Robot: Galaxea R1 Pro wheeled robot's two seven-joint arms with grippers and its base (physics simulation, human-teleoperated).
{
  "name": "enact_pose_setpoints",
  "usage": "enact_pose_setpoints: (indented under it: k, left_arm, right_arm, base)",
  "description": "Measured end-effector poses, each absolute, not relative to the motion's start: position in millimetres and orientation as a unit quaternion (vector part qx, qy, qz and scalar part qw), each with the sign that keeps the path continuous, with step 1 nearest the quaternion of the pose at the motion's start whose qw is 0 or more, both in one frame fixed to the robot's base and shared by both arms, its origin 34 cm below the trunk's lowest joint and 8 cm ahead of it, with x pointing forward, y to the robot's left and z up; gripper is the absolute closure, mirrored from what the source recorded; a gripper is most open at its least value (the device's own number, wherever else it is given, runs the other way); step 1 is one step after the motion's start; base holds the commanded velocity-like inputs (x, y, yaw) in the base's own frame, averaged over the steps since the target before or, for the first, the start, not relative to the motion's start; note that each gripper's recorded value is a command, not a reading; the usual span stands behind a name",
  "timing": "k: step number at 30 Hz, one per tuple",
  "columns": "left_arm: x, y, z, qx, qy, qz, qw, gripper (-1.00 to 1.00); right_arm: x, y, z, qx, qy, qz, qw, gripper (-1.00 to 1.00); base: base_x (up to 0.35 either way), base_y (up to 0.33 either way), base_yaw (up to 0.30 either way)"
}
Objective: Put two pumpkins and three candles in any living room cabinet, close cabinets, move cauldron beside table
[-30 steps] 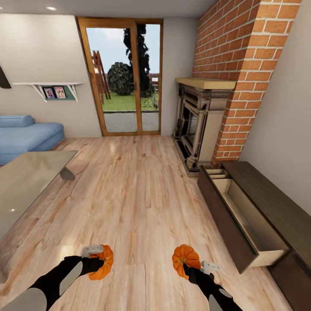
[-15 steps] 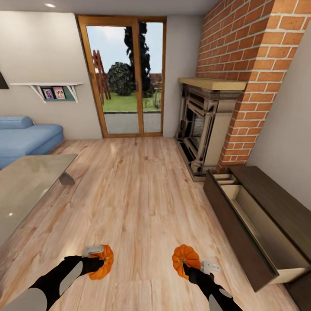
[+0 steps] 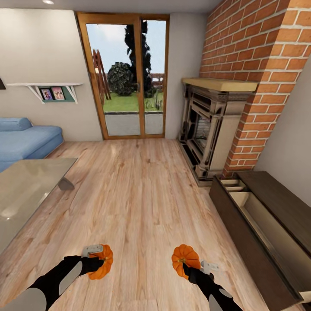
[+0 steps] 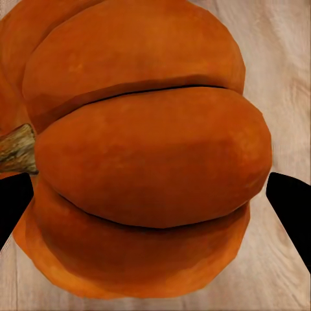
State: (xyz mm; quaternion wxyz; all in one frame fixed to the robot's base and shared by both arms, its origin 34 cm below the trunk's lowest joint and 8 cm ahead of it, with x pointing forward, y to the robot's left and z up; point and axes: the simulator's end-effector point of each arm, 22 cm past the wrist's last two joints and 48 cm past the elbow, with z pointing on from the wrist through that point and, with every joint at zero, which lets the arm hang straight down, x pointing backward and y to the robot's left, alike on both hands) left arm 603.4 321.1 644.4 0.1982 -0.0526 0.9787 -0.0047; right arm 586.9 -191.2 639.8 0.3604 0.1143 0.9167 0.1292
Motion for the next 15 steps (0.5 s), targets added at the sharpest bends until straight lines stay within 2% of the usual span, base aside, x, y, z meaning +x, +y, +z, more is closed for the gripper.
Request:
enact_pose_setpoints:
  k: [15]
  left_arm:
    - [603.7,317.1,644.3,-0.051,0.979,-0.008,0.198,1.00]
  right_arm:
    - [587.0,-191.9,639.8,0.114,0.917,0.129,0.361,1.00]
  base:
    - [0.301,0.016,0.000]
